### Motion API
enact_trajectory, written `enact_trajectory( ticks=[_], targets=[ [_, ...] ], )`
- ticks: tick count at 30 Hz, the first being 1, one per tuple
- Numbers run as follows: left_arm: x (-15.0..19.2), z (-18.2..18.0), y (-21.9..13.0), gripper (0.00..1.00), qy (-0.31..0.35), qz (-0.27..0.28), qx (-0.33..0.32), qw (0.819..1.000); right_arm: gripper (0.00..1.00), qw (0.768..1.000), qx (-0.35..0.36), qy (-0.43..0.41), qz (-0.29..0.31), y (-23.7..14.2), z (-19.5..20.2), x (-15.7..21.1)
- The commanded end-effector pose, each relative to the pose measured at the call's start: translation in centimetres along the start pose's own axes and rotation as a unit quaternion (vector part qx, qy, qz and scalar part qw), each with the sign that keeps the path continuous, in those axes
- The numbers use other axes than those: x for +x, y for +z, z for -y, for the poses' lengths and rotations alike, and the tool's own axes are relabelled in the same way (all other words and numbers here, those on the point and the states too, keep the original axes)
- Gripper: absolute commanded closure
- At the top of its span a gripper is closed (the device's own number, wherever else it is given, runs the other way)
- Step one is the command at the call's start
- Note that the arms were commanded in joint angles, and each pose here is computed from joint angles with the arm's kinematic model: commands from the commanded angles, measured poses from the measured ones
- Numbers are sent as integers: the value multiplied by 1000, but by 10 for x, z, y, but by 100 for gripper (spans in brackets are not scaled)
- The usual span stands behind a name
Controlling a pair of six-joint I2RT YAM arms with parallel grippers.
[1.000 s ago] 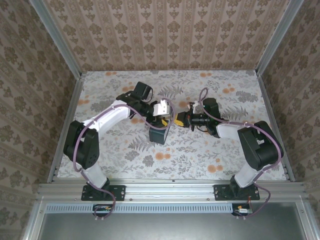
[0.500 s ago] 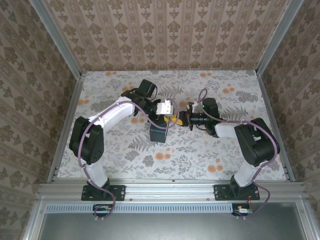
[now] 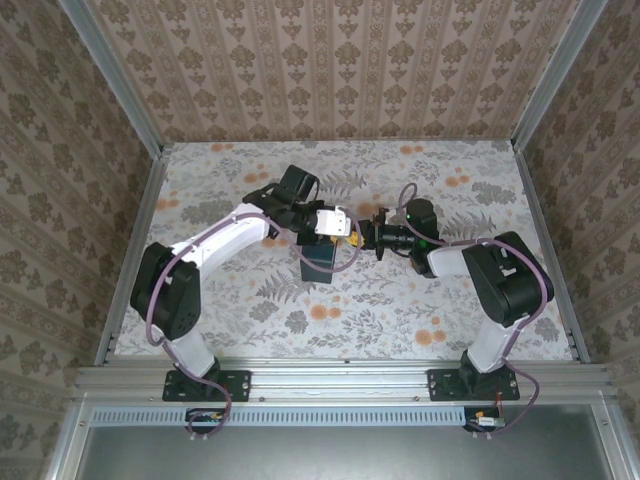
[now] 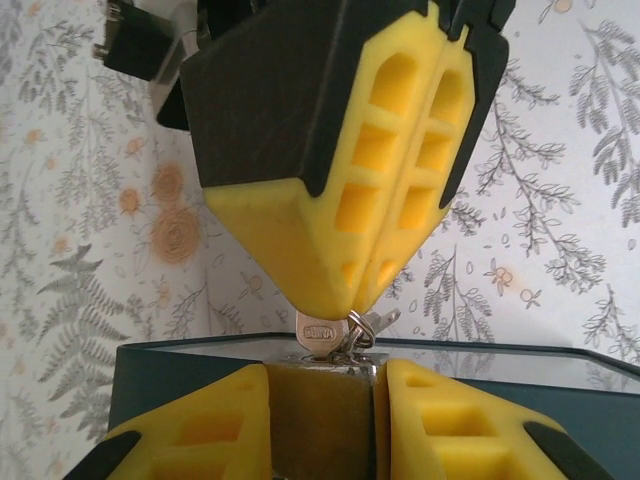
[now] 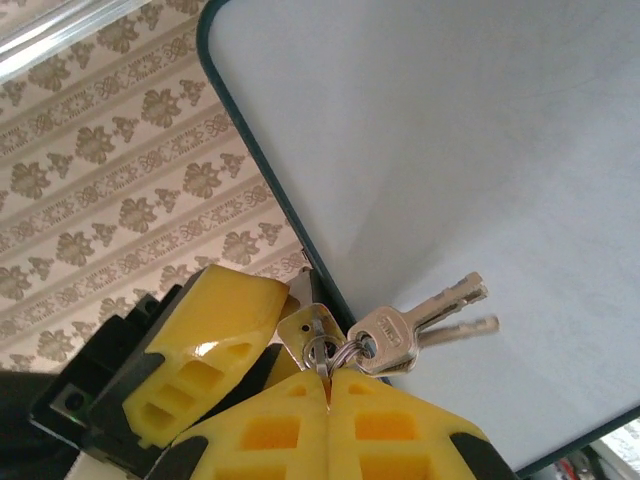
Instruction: Unlock a padlock with a key
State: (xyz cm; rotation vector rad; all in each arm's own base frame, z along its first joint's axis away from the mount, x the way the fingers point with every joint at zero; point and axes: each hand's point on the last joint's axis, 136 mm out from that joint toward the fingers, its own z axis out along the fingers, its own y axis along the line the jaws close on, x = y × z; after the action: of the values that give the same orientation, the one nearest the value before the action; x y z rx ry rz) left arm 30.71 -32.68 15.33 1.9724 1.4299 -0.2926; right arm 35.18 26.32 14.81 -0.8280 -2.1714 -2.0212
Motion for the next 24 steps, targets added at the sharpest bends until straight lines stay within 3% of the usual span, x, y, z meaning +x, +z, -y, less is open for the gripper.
enact_trajectory(
  ticks=[1,15,18,24],
  targets=[
    [-1,27,15,81,38,-13,20,999,100,998,-35,36,21,7,-13,-2],
    [-17,15,16,84,105,-37,-63,992,100,986,-75,138,54,12,-33,16],
    [-20,13,7,76,76,-20,-72,994,100,984,-60,148,81,5,-21,11],
    [-26,4,-30,49,8,45,-108,993,100,980,-80,156,91,1,-23,7]
  ],
)
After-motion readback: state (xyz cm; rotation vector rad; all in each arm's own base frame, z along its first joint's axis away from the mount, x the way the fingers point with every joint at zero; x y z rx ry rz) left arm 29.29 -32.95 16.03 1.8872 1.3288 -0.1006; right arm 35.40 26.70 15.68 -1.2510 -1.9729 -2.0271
